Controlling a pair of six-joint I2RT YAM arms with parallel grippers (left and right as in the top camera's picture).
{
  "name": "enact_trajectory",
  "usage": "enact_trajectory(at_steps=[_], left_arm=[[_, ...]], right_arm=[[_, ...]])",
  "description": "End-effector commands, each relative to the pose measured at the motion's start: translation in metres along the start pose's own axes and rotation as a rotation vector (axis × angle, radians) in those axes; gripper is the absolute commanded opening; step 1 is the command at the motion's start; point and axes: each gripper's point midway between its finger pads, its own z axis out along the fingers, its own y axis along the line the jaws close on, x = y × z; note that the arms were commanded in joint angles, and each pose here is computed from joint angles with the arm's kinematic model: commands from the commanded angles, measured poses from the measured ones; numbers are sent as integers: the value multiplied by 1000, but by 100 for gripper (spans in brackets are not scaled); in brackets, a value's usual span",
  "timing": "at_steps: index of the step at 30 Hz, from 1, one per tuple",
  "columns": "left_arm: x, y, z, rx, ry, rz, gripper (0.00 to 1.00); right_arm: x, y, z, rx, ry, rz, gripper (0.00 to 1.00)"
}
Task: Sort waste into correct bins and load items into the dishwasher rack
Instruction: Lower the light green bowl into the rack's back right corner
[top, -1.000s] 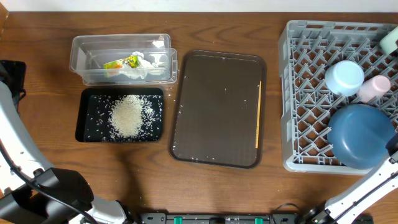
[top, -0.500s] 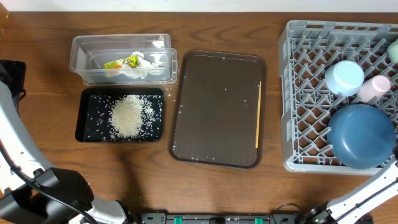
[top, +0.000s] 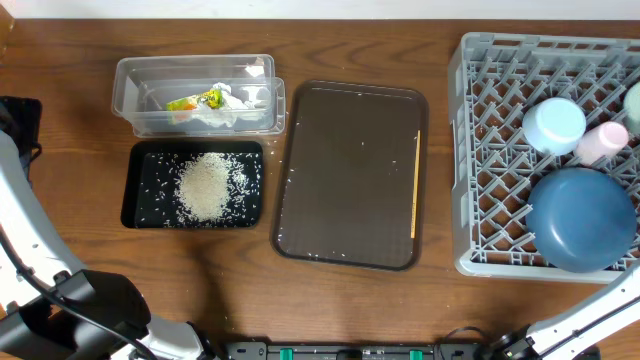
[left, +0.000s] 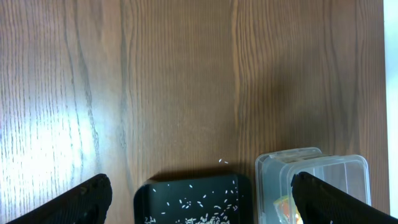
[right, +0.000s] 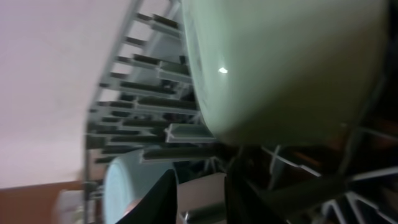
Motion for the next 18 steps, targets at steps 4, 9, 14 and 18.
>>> enact_trajectory(at_steps=[4,9,14,18], left_arm=[[0,2,3,-13,2,6,94],[0,2,3,-13,2,6,94],[0,2,3,-13,2,6,95],[0,2,3,-13,2,6,94]], right_arm=[[-30,53,-67,194,-134,-100,45],[-42,115,-109,335,-260,-154,51],[-41,163,-127,444,-349,-222,78],[-38,171,-115,524,-349,-249,42]])
